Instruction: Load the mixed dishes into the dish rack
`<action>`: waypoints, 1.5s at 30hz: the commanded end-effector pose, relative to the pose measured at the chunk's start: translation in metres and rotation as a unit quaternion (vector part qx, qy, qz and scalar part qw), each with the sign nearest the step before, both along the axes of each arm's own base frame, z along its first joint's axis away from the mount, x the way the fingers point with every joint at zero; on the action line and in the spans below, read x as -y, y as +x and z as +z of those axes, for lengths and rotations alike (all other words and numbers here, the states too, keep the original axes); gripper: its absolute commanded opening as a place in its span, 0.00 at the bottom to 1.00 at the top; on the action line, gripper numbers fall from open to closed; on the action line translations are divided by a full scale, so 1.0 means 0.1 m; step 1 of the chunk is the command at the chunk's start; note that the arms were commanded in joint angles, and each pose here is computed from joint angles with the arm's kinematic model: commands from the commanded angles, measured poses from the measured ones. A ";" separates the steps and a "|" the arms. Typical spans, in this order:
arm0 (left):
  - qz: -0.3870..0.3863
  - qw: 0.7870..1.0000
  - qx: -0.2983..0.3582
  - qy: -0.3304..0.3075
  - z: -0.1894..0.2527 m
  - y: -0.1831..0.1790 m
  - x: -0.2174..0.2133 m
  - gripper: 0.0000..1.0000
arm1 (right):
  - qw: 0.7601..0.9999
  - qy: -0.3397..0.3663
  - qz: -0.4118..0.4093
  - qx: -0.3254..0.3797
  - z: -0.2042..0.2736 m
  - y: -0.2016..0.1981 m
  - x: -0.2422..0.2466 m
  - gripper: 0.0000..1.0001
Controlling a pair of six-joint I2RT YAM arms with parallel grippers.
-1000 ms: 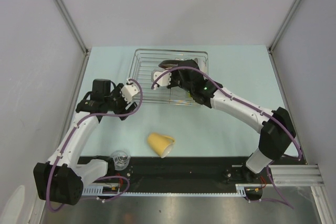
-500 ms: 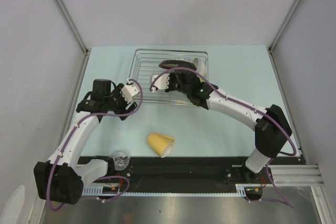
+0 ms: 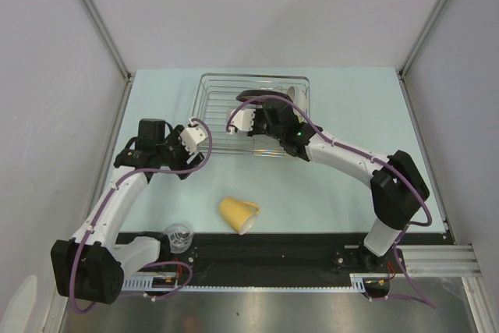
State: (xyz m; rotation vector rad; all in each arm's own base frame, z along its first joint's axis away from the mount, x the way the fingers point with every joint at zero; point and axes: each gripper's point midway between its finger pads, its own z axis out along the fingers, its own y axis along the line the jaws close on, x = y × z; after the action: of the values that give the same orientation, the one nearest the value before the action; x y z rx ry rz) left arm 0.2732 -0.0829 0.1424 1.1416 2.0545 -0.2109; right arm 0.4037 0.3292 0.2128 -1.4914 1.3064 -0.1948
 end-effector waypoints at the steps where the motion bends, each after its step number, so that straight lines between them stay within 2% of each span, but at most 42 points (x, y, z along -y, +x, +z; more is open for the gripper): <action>1: -0.001 1.000 0.013 -0.020 0.09 0.05 0.04 0.78 | 0.998 0.041 -0.050 -0.005 0.05 0.17 0.16 0.00; 6: 0.000 1.000 0.017 -0.020 0.12 0.07 0.04 0.78 | 0.995 0.053 -0.075 -0.031 -0.08 0.21 0.24 0.00; 9: -0.001 1.000 0.016 -0.021 0.12 0.06 0.04 0.79 | 0.993 0.056 -0.098 -0.046 -0.14 0.22 0.32 0.14; 10: -0.001 1.000 0.017 -0.022 0.13 0.07 0.05 0.78 | 0.991 0.057 -0.107 -0.054 -0.16 0.23 0.37 0.25; 12: -0.003 1.000 0.017 -0.023 0.14 0.07 0.05 0.78 | 0.987 0.065 -0.134 -0.063 -0.16 0.24 0.50 0.35; 13: -0.003 1.000 0.018 -0.024 0.15 0.07 0.06 0.78 | 0.984 0.073 -0.144 -0.073 -0.18 0.22 0.53 0.49; 16: -0.005 0.999 0.019 -0.025 0.16 0.08 0.06 0.79 | 0.979 0.096 -0.165 -0.076 -0.14 0.21 0.64 0.61; 18: -0.004 0.999 0.020 -0.027 0.18 0.09 0.07 0.78 | 0.976 0.104 -0.177 -0.075 -0.11 0.21 0.70 0.64; 19: -0.004 0.999 0.020 -0.028 0.19 0.09 0.07 0.78 | 0.974 0.125 -0.181 -0.060 0.00 0.25 0.68 0.69; 26: -0.003 0.999 0.027 -0.023 0.25 0.09 0.05 0.78 | 0.957 0.183 -0.225 -0.025 0.46 0.38 0.80 0.71; 31: -0.002 0.999 0.033 -0.022 0.29 0.07 0.04 0.78 | 0.956 0.190 -0.223 -0.021 0.63 0.29 0.85 0.73; 36: 0.000 0.999 0.038 -0.019 0.32 0.06 0.03 0.78 | 0.951 0.216 -0.212 -0.054 0.74 -0.12 0.93 0.80; 45: 0.001 0.999 0.046 -0.017 0.41 0.05 0.02 0.78 | 0.942 0.261 -0.183 -0.104 0.87 -0.94 0.95 0.85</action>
State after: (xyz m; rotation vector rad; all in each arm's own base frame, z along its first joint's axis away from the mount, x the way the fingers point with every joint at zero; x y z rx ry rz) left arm 0.2728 -0.0844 0.1552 1.1301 2.0296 -0.2151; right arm 0.3453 0.2339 0.2938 -0.8741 1.6196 -0.0212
